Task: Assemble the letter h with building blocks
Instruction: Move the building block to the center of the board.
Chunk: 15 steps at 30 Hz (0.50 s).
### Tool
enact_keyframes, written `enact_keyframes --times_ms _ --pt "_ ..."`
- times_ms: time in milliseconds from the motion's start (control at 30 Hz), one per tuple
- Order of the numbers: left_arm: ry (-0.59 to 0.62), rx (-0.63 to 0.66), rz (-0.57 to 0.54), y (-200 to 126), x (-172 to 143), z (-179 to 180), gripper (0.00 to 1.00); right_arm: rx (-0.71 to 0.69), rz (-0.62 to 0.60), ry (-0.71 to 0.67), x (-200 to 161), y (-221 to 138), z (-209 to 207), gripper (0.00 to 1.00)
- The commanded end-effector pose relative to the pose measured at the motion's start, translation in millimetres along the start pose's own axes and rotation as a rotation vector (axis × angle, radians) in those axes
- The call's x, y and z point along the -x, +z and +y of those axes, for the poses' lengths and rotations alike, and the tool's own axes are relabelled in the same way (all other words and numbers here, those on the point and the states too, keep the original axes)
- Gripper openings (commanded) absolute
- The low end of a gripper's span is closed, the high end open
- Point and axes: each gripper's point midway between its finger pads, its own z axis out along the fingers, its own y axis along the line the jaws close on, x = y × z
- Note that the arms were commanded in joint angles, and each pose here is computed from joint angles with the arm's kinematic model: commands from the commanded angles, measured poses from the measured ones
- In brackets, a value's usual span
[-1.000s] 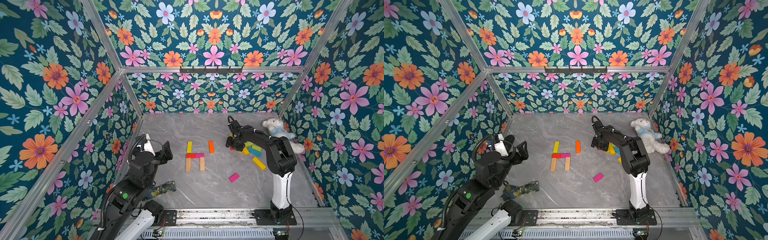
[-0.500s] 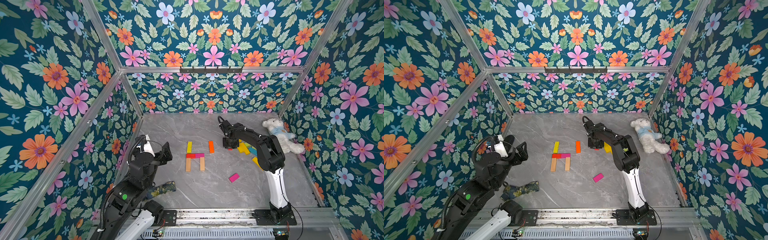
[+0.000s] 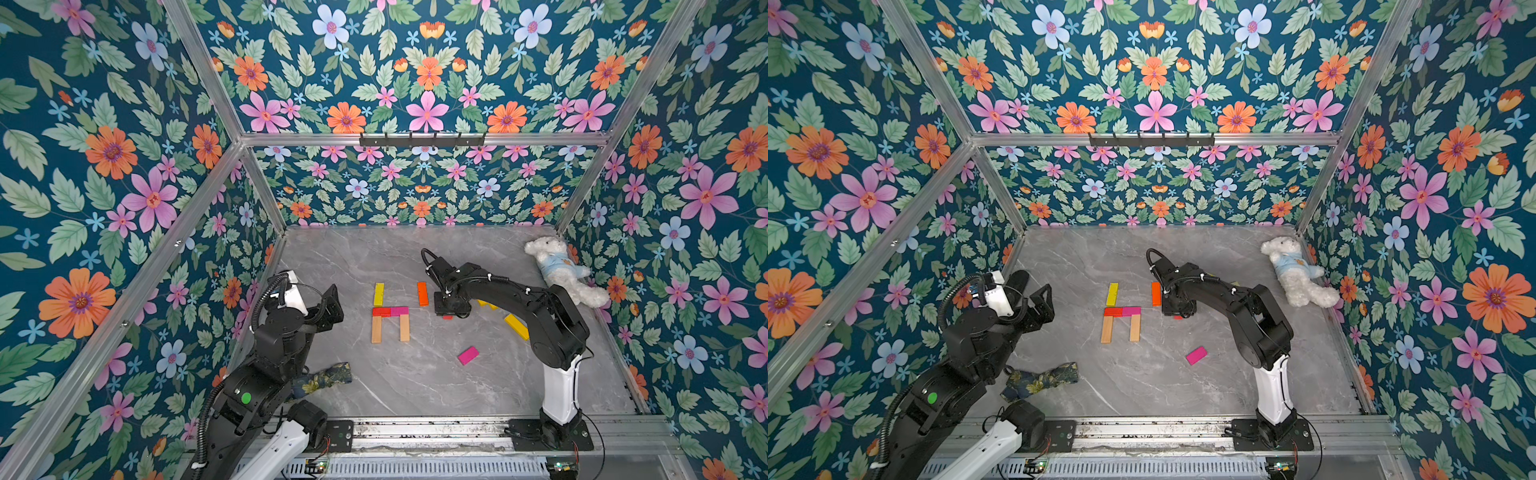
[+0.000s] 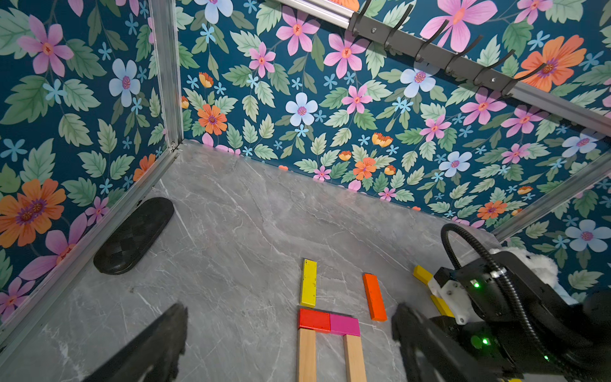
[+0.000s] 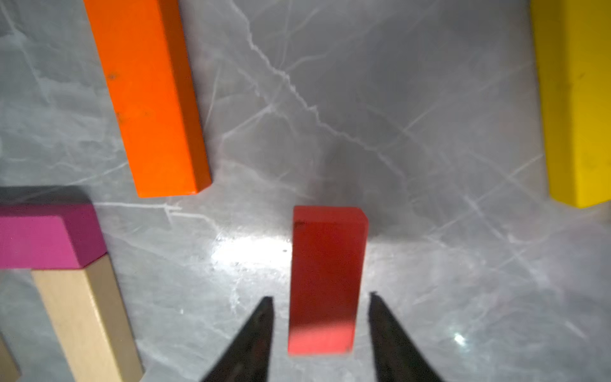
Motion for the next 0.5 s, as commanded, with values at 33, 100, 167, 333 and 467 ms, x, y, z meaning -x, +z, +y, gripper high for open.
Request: enact_keyframes --times_ms 33,100,167,333,467 --pt "-0.014 -0.050 0.018 2.4 -3.0 -10.2 1.00 0.149 -0.029 0.156 1.6 -9.0 27.8 0.65" --pt "-0.007 -0.101 0.049 5.9 -8.0 -21.4 1.00 0.152 -0.053 0.171 3.8 -16.8 24.6 0.64" --pt "-0.014 -0.155 0.101 11.4 -18.6 -33.9 0.99 0.147 -0.078 0.134 7.0 -22.4 22.0 0.62" --pt "-0.046 -0.249 0.179 22.1 -39.8 -54.4 1.00 0.054 -0.024 -0.091 8.7 -15.2 5.9 0.68" --pt "-0.068 -0.256 0.193 25.9 -46.3 -56.3 1.00 0.049 -0.056 -0.148 9.6 -11.3 1.3 0.68"
